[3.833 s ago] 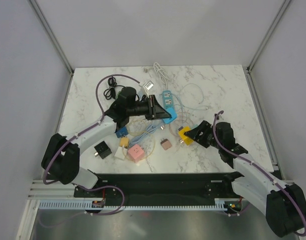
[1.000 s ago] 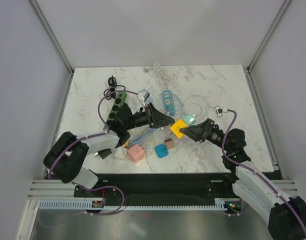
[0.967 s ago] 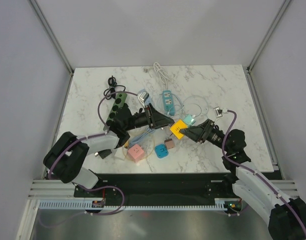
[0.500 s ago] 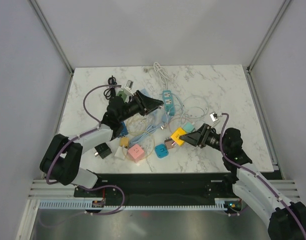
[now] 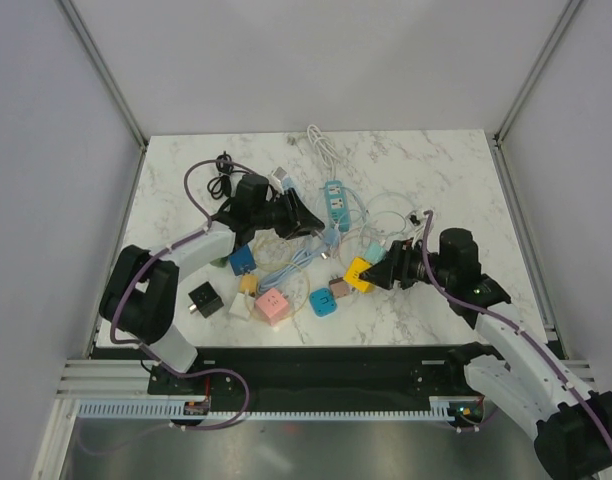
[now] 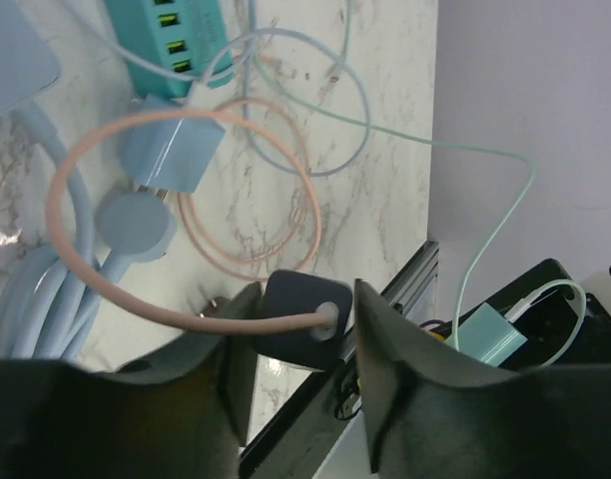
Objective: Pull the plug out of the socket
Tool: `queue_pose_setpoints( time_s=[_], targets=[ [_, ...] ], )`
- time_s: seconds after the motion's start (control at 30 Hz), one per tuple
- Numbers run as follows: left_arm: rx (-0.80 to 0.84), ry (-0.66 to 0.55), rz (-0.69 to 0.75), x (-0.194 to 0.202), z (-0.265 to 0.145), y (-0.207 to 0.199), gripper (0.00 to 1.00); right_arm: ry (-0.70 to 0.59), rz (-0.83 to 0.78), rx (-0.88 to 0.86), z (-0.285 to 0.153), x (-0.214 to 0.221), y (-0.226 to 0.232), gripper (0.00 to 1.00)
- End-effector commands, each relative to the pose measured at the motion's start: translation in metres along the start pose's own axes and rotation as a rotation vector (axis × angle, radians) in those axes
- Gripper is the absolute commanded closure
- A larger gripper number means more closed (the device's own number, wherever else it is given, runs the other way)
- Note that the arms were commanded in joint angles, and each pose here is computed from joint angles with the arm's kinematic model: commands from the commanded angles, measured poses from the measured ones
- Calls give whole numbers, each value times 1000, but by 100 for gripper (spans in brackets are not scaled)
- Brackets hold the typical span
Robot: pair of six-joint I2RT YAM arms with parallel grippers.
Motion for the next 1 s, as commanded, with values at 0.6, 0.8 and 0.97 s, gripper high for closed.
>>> queue_pose_setpoints(
  time_s=[0.6,0.8,0.97],
  targets=[
    [82,127,109,18,-38,-16,26,116,-112,47,26,5,2,100],
    [313,173,-26,54,-57,-35,25,96,-275,62,31,1,16,100],
    [383,172,-85,70,-70,-52,21,35,-398,52,36,3,35,100]
  ],
)
Point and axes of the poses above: each gripper's point midway between its finger pads, its own z axis out along the fingers, its own y axis along the line the jaws close on, x = y × z, the point moved 8 cm from there along -z, back along the fingers, and after that the axes turned 11 degrees about z, right-handed, at the moved point
